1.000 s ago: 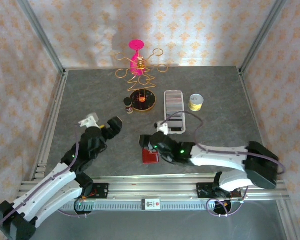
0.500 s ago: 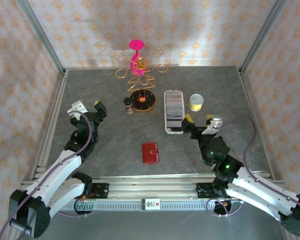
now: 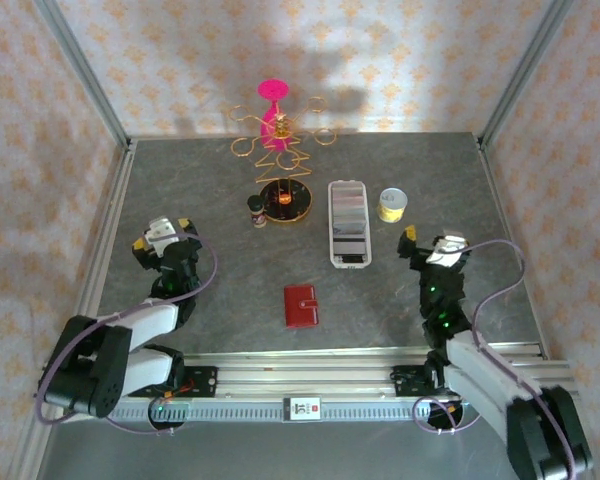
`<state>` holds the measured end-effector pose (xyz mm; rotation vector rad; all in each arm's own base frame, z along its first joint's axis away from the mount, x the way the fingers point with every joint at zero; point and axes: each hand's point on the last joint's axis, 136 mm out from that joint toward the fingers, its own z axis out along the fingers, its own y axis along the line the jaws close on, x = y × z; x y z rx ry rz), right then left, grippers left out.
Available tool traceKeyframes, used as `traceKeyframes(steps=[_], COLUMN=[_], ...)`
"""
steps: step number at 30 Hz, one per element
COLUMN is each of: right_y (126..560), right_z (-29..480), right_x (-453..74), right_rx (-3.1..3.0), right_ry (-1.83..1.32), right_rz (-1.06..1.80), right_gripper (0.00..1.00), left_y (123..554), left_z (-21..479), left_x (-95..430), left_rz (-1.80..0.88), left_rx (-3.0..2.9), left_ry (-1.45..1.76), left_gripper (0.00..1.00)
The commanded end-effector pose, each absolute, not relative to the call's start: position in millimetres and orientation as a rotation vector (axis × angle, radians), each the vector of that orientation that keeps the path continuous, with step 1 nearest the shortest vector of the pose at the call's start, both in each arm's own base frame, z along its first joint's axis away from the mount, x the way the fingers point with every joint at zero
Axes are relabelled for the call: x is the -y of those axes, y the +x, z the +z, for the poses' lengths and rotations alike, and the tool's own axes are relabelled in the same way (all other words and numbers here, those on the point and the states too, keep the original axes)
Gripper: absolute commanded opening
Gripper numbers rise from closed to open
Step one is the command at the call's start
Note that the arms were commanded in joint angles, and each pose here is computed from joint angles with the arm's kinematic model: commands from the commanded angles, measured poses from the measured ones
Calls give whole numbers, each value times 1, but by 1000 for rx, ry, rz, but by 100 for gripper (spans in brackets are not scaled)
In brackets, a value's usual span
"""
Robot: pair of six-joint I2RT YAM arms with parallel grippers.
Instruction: Put the credit cards into the card holder
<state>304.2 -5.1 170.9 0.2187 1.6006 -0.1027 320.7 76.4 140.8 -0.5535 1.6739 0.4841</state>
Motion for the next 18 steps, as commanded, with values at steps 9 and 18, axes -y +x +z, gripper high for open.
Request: traceKeyframes(steps=[9,18], right_y=[333,368], right_z=[155,140], right_x=[-13,-7], right_rx=[-1603,-1679], right_ry=[56,104], right_rz=[-43,66], right_gripper=[100,100], left_y=[370,364], left_z=[144,138], left_x=[-70,-62], left_rz=[299,210], left_rx=[-1670,-1617], left_ry=[-457,-401], left_gripper=[100,100])
